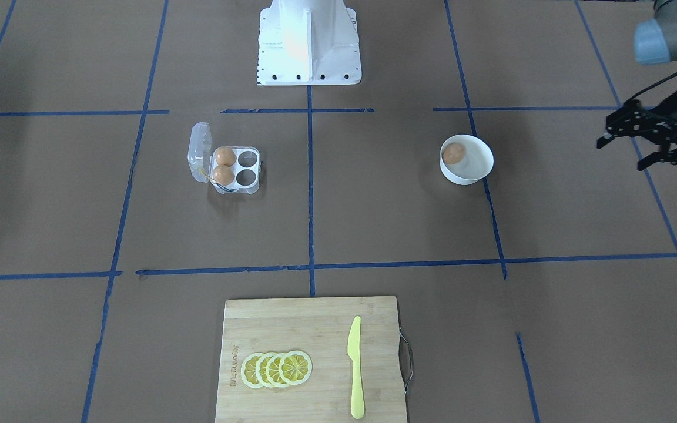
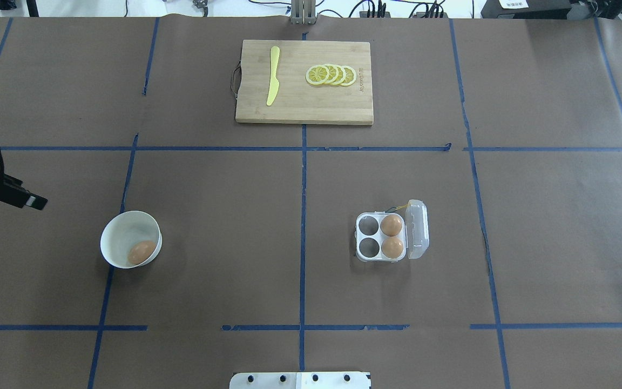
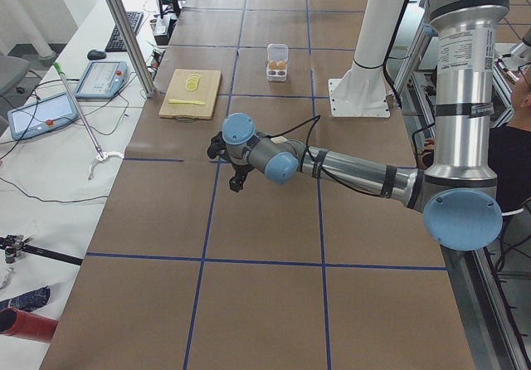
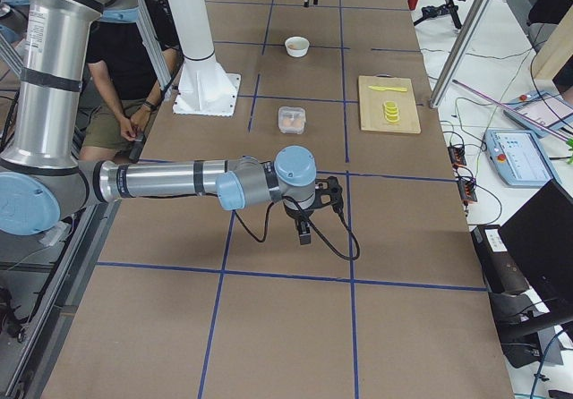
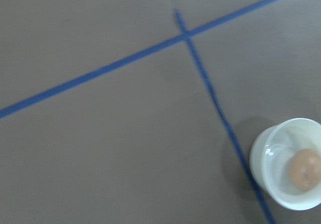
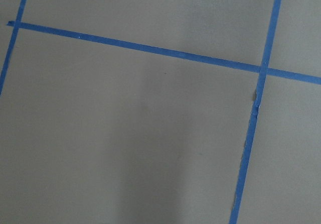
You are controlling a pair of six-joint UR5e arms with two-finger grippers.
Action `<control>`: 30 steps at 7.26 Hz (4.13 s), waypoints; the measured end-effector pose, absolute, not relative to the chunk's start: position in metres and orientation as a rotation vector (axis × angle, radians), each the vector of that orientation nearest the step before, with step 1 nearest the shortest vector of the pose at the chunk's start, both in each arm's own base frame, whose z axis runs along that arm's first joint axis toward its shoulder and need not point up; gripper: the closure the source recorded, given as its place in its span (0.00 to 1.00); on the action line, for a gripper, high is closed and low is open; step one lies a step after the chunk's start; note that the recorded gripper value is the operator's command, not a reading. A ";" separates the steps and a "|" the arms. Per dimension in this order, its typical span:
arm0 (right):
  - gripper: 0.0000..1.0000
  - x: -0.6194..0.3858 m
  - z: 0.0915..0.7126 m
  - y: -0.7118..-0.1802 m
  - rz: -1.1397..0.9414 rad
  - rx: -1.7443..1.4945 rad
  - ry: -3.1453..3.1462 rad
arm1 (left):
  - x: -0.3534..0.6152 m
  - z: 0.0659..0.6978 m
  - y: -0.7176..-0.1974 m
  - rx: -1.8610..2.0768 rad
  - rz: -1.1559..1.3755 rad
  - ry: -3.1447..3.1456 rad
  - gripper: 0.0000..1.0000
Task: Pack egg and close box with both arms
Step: 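Move the left gripper over the white bowl toward the brown egg, then lower the left gripper into the bowl and grasp the brown egg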
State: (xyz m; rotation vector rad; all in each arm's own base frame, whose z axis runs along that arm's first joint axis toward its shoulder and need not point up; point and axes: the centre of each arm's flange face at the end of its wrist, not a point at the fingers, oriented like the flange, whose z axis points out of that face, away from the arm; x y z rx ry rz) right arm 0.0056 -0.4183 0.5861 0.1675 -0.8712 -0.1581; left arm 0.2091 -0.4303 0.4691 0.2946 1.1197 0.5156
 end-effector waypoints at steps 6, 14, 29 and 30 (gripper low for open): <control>0.00 0.005 0.588 -0.418 -0.158 0.163 -0.874 | 0.347 0.418 -0.366 0.395 0.786 1.109 0.18; 0.00 0.003 0.593 -0.416 -0.158 0.150 -0.874 | 0.378 0.434 -0.392 0.464 0.857 1.027 0.32; 0.00 0.001 0.595 -0.414 -0.160 0.142 -0.874 | 0.381 0.438 -0.388 0.414 0.818 1.033 0.32; 0.00 0.001 0.596 -0.413 -0.159 0.140 -0.874 | 0.382 0.438 -0.387 0.412 0.819 1.033 0.32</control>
